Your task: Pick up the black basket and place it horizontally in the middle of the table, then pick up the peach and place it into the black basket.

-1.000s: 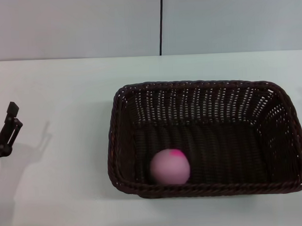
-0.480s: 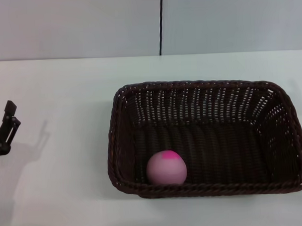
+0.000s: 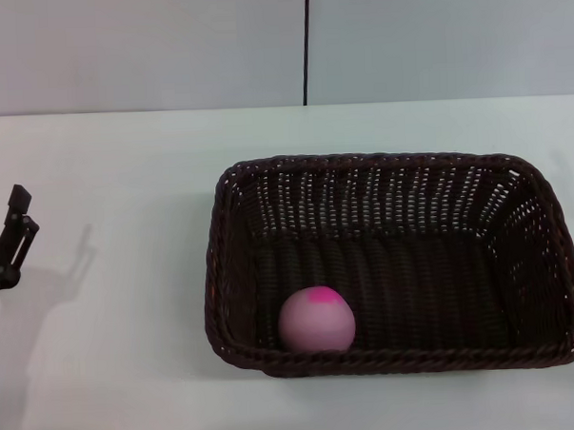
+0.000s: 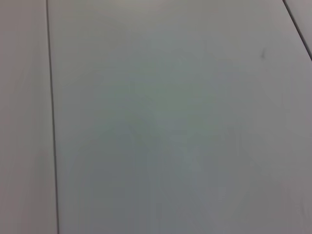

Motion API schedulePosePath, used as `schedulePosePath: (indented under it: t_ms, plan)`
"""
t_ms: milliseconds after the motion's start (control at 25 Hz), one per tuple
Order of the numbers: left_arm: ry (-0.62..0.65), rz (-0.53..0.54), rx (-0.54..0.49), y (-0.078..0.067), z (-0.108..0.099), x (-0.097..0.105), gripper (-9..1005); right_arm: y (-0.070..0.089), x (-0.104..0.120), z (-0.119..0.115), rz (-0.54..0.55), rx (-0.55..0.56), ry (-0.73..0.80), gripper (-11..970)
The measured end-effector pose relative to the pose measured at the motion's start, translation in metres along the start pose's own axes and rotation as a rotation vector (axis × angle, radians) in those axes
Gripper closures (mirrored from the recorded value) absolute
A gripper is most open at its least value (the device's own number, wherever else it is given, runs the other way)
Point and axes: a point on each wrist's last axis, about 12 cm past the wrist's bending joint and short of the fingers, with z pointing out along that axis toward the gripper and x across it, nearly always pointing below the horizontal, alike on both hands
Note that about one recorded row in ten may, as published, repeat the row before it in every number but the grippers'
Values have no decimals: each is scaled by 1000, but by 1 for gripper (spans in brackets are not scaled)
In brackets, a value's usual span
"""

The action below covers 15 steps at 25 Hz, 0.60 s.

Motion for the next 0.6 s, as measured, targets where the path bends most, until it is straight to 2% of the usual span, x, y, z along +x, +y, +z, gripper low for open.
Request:
schedulePosePath:
  t_ms: [160,600]
  plan:
    - [0,-3,0,1,0,0,190,0,0,-5,-50,37,-9,357]
    - [-19,-13,-13,3,4,-2,191,-5,0,-24,-31,156,-4,353]
